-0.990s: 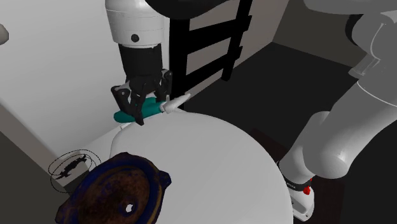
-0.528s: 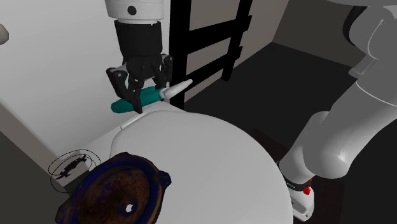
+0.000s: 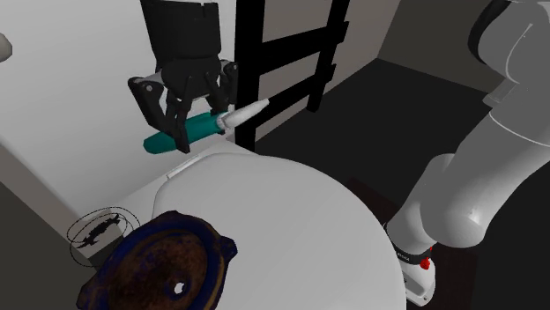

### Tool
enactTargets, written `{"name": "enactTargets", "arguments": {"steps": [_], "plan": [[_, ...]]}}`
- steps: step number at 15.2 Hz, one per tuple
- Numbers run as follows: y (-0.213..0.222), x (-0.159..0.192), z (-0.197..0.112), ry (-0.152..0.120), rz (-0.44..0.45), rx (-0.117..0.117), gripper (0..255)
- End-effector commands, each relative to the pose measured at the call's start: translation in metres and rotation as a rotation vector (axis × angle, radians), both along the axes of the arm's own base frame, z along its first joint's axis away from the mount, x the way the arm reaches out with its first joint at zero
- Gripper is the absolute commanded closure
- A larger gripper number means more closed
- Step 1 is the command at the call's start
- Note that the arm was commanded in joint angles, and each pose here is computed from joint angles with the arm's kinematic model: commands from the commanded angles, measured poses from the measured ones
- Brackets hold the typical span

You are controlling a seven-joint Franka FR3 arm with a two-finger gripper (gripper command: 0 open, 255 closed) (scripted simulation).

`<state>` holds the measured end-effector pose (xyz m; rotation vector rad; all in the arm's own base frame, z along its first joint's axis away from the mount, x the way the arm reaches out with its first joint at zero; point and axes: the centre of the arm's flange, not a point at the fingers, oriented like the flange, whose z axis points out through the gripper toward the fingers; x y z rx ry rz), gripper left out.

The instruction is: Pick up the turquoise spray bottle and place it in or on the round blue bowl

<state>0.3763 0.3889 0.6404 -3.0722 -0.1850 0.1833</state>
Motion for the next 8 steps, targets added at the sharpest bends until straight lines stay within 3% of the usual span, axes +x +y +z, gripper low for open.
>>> {"name": "enactTargets", "arguments": {"steps": [1,8], "plan": [[0.019,-0.016,-0.001,0.0,0.0,0.0,255],[0.087,-0.079,0.001,0.0,0.0,0.0,255]]}}
